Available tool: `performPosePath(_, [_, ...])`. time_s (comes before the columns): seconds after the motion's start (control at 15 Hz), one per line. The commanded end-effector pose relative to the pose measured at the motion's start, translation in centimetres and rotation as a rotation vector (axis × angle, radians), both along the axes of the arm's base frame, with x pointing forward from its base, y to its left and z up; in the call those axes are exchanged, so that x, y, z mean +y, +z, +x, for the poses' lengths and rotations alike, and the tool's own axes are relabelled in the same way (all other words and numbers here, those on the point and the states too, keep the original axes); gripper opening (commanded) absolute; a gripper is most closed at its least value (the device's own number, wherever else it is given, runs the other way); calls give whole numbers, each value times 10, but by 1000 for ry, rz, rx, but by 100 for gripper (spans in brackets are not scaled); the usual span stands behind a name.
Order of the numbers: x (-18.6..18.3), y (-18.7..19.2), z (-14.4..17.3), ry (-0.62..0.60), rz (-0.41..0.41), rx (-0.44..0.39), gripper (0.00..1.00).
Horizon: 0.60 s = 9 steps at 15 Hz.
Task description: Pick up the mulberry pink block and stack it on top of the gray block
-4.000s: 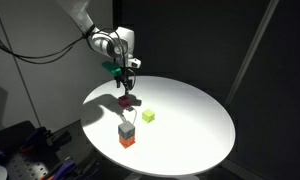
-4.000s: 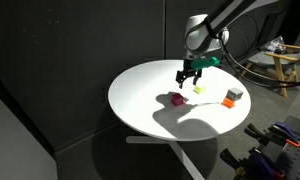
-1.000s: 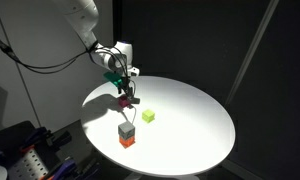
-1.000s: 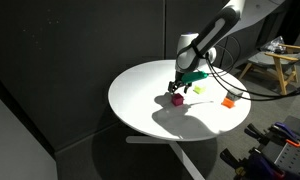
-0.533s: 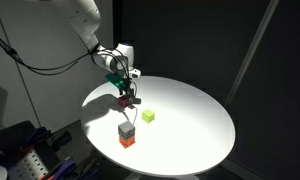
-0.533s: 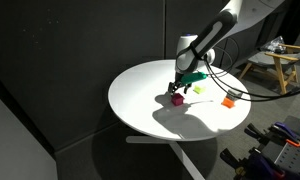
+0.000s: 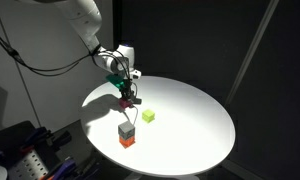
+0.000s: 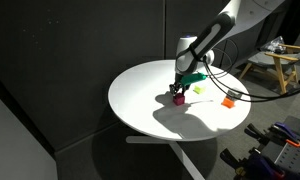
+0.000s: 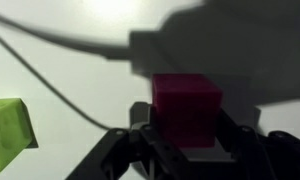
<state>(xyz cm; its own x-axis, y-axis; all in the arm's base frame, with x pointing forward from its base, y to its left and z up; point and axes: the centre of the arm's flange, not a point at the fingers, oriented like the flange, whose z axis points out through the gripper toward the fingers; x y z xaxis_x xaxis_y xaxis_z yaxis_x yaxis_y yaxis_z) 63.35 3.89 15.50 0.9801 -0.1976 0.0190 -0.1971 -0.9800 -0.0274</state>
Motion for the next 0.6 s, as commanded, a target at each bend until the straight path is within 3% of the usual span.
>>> performPosePath(0.0, [0,1,9,-7,-3,2,32])
performPosePath(0.53, [-2,29,7,-20,-17,66,30])
